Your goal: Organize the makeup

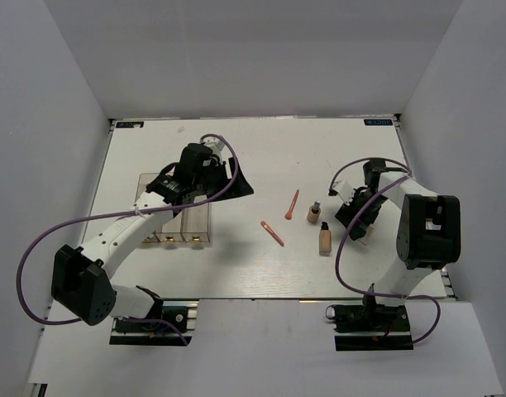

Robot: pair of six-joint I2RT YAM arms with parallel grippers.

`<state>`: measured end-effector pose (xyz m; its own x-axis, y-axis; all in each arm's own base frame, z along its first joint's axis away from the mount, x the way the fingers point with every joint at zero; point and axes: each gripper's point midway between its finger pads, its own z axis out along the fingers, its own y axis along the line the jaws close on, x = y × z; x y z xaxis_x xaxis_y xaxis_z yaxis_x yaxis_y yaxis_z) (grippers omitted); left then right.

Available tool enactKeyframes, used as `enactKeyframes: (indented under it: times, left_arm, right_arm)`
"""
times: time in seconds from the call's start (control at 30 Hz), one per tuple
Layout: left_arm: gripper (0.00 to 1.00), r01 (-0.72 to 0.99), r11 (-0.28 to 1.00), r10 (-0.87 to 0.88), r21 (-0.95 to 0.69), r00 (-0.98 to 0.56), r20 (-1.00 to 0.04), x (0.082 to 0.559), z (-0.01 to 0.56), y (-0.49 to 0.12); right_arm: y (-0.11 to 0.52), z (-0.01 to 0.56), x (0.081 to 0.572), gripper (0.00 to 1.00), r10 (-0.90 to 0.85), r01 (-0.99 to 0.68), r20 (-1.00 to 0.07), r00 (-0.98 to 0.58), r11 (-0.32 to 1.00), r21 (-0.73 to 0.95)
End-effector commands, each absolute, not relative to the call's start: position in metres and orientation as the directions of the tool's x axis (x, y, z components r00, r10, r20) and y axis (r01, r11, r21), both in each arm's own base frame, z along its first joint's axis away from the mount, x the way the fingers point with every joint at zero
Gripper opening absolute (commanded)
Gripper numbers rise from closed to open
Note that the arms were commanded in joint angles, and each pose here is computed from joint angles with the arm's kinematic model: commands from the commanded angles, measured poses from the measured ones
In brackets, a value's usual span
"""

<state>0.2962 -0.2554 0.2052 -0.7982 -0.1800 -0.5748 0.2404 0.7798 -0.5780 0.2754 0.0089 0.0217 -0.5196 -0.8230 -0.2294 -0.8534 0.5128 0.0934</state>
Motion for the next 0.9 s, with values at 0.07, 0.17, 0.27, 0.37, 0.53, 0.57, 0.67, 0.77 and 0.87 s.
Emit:
enactKeyframes:
  times: [0.07, 0.17, 0.27, 0.37, 0.53, 0.57, 0.67, 0.77, 0.87]
  left_arm:
    - [0.82, 0.257, 0.774, -0.189, -0.579, -0.778, -0.598, 0.291, 0.218, -0.252]
    - [0.82, 0.254, 0.775, -0.191, -0.579, -0.779, -0.597, 0.29, 0.217, -0.251]
    - [0.82, 0.256, 0.775, -0.195, -0.578, -0.774, -0.603, 0.29, 0.22, -0.25]
    - [0.82, 0.254, 0.775, -0.197, -0.578, -0.772, -0.604, 0.289, 0.222, -0.25]
    - [0.82, 0.255, 0.779, -0.206, -0.573, -0.759, -0.617, 0.29, 0.228, -0.247]
    - [0.82, 0.255, 0.779, -0.209, -0.573, -0.756, -0.621, 0.29, 0.23, -0.246]
    - [0.82, 0.26, 0.777, -0.216, -0.573, -0.746, -0.631, 0.29, 0.236, -0.245]
    - [0.82, 0.283, 0.764, -0.225, -0.58, -0.726, -0.65, 0.289, 0.25, -0.245]
    - [0.82, 0.344, 0.731, -0.237, -0.59, -0.682, -0.691, 0.287, 0.276, -0.248]
  right_arm:
    - [0.011, 0.014, 0.271, 0.89, -0.849, -0.871, -0.204, -0.488, 0.489, 0.05]
    - [0.009, 0.008, 0.267, 0.89, -0.855, -0.872, -0.192, -0.482, 0.489, 0.014]
    - [0.007, 0.003, 0.266, 0.89, -0.855, -0.867, -0.184, -0.486, 0.498, -0.023]
    - [0.005, 0.0, 0.266, 0.86, -0.844, -0.852, -0.18, -0.506, 0.522, -0.05]
    - [0.004, -0.003, 0.266, 0.66, -0.815, -0.82, -0.18, -0.551, 0.569, -0.061]
    - [0.004, -0.003, 0.266, 0.62, -0.81, -0.816, -0.181, -0.558, 0.575, -0.058]
    - [0.007, 0.001, 0.271, 0.44, -0.794, -0.804, -0.197, -0.575, 0.593, -0.044]
    - [0.008, 0.016, 0.289, 0.31, -0.779, -0.789, -0.229, -0.584, 0.611, -0.067]
    - [0.014, 0.052, 0.329, 0.23, -0.765, -0.773, -0.316, -0.56, 0.621, -0.133]
